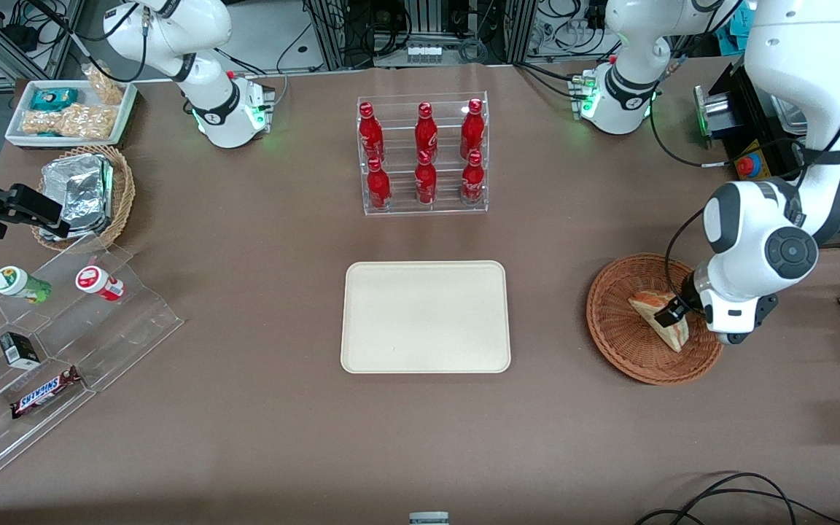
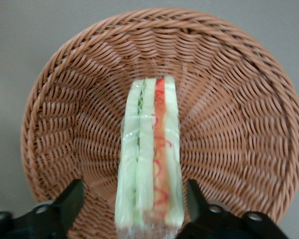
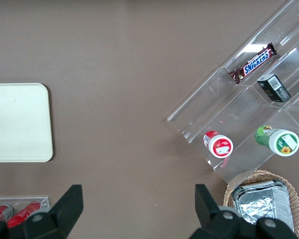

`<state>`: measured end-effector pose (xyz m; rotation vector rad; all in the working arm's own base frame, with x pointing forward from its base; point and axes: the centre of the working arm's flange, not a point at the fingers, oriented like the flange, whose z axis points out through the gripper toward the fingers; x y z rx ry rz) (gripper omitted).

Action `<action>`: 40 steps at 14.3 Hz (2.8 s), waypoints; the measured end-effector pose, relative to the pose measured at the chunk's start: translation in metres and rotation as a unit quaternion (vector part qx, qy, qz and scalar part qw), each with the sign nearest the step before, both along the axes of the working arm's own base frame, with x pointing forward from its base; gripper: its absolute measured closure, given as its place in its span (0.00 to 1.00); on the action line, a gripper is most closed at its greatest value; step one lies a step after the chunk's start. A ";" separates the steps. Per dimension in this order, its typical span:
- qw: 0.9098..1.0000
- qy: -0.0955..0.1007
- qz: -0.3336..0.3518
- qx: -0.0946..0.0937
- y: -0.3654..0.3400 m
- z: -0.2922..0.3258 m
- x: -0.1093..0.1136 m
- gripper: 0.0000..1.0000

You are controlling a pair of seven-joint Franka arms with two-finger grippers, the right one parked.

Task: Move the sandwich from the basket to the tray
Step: 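Lower the left gripper and close it on the wrapped sandwich, then lift the sandwich and carry it with the left gripper over the tray, then lower the sandwich onto the tray and open the left gripper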

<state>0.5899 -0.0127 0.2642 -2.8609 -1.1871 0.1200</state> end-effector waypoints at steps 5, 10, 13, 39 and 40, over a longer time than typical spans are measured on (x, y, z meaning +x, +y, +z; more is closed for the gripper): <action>0.999 0.019 0.028 0.003 -0.002 -0.007 0.001 0.67; 0.996 0.087 0.000 0.008 -0.040 0.080 0.027 0.82; 0.995 0.077 -0.067 0.009 -0.127 0.090 0.022 0.85; 0.942 -0.072 -0.323 -0.047 -0.489 0.011 -0.039 0.38; 0.943 -0.077 -0.321 -0.047 -0.486 0.033 -0.036 0.29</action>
